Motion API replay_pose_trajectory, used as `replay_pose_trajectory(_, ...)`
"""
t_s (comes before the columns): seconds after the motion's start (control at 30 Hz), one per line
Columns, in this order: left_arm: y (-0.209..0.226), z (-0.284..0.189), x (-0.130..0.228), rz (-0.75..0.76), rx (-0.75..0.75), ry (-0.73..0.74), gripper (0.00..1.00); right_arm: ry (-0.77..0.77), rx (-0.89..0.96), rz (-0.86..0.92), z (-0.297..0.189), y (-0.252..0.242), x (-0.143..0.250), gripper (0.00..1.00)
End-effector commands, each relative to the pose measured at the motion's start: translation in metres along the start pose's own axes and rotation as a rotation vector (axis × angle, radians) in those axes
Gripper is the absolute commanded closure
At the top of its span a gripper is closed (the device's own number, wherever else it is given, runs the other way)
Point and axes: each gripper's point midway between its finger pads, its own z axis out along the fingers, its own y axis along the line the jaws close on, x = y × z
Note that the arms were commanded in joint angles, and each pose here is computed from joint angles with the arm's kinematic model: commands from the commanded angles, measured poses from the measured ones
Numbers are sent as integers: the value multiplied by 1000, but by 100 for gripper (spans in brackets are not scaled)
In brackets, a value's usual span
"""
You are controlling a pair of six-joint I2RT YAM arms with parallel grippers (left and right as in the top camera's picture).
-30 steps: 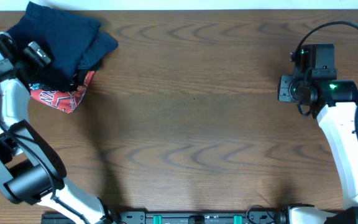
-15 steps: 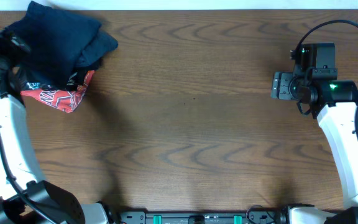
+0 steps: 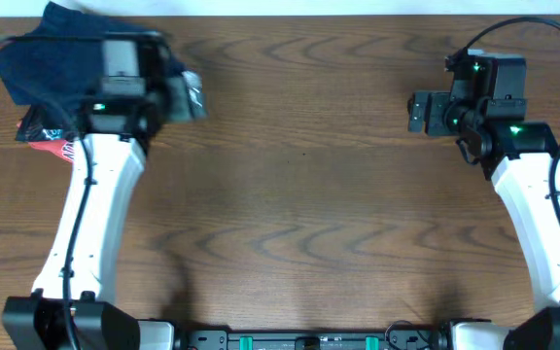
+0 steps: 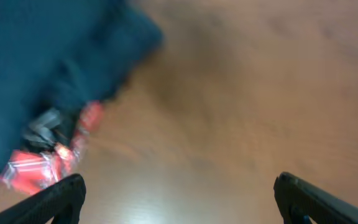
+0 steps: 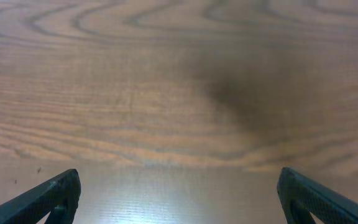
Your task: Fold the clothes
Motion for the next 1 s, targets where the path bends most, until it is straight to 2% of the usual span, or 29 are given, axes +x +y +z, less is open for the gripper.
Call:
replay_pose_trajectory(0.0, -3, -4, 25, 43, -9, 104, 2, 33, -32, -72, 14, 9, 7, 1)
replay_pose_trajectory(0.17, 9, -24, 90, 44, -40, 373, 2, 74, -21, -57, 4, 3, 16, 1)
replay_pose_trajectory(0.27, 11, -37, 115, 44, -43, 486, 2, 71, -14, -52, -10, 1, 17, 1)
replay_pose_trajectory(0.4, 14, -50, 126, 46, -48, 508, 2, 80, 42, 6, -32, -7, 23, 1)
replay_pose_trajectory(0.47, 14, -56, 123, 44, -38, 452, 2, 83, 68, 33, -44, -10, 27, 1)
replay_pose_trajectory(0.6, 13, -76, 114, 37, 0, 240, 2, 40, 81, 60, -73, -10, 33, 1)
replay_pose_trajectory(0.87, 15, -135, 108, 21, 87, -257, 2, -278, 177, 139, -134, -18, 52, 1)
replay_pose_trajectory(0.97, 16, -156, 107, 17, 108, -388, 2, -350, 163, 144, -143, -19, 65, 1)
